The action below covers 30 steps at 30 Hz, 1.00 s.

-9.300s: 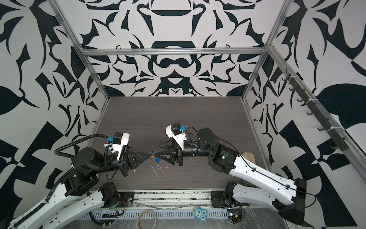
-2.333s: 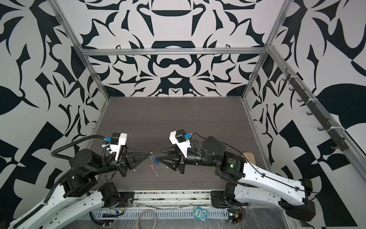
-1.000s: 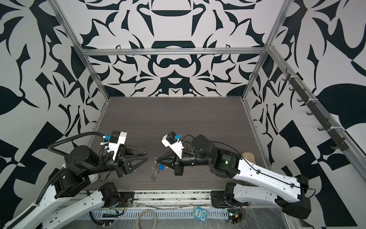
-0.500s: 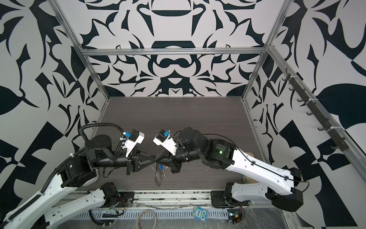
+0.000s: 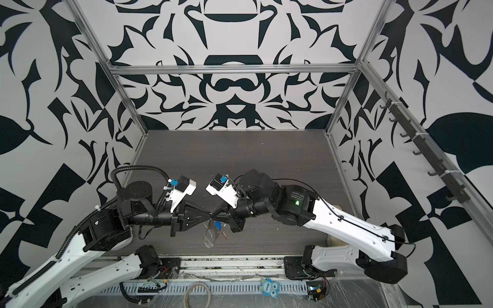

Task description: Remove the keys from the keyring

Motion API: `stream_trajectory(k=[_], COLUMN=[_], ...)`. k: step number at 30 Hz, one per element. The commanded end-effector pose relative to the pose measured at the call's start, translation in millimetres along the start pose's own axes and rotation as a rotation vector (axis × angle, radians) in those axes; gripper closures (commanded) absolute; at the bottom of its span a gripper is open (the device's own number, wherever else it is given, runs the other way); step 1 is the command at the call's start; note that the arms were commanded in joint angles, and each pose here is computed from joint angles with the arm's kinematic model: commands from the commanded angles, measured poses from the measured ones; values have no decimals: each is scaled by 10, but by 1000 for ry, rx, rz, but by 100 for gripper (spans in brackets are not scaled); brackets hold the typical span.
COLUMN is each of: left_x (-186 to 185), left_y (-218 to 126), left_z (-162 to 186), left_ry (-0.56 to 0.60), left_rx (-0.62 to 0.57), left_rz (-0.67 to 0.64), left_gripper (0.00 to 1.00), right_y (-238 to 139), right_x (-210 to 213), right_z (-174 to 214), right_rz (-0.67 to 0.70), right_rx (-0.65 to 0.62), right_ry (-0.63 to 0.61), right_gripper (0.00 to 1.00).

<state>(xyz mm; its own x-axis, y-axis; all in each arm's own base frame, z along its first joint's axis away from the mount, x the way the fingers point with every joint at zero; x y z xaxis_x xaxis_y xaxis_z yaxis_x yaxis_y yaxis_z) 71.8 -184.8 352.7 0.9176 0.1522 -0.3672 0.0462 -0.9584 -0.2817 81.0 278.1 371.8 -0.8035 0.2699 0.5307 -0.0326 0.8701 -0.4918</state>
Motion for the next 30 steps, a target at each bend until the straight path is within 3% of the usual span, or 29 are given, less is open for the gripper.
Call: stream_trajectory(k=[1,4,8,12,15,22,30], left_x=[-51,-41,-27,-64,-94,-156,-154], left_y=[-54,-55,-73,-144,-184,-287,-248], left_z=[-76,-94,-120,-149,-166,-203,-192], left_ry=[21,30,52,96,119,161,139], left_rx=[-14,-29,-90,-167,-215,-350,-350], left_rz=[3,-7,-25,-25,-15,7,37], left_gripper=[88,100,100,100,100,100,100], right_y=[-102,-90,-63,-178,-279,-265,-238], right_x=[133,135,139,140,109,18,25], right_z=[-158,-167,-173,-177,-136,2,4], right_rz=[-42,-45,-62,-58,-57,-121,-188], right_rx=[-67,-64,-73,-183,-305,-489,-577], right_ry=[-42,-39,-39,-84,-116,-167,-193], right_gripper=[100,100,100,72,61,57,52])
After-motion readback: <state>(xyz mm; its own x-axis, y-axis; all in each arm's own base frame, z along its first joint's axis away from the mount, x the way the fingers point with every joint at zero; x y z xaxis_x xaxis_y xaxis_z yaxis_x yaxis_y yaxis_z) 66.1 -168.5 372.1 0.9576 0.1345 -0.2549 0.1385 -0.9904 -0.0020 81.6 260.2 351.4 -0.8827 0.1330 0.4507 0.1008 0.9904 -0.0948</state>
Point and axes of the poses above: each gripper's point midway between its finger pads, its own y axis out along the fingers, its own x axis along the line the jaws close on, z = x × y, the point moved 7 cm from there along -y, back along the fingers, and after that the axes turned 8 degrees about y, right-handed, at the moved point
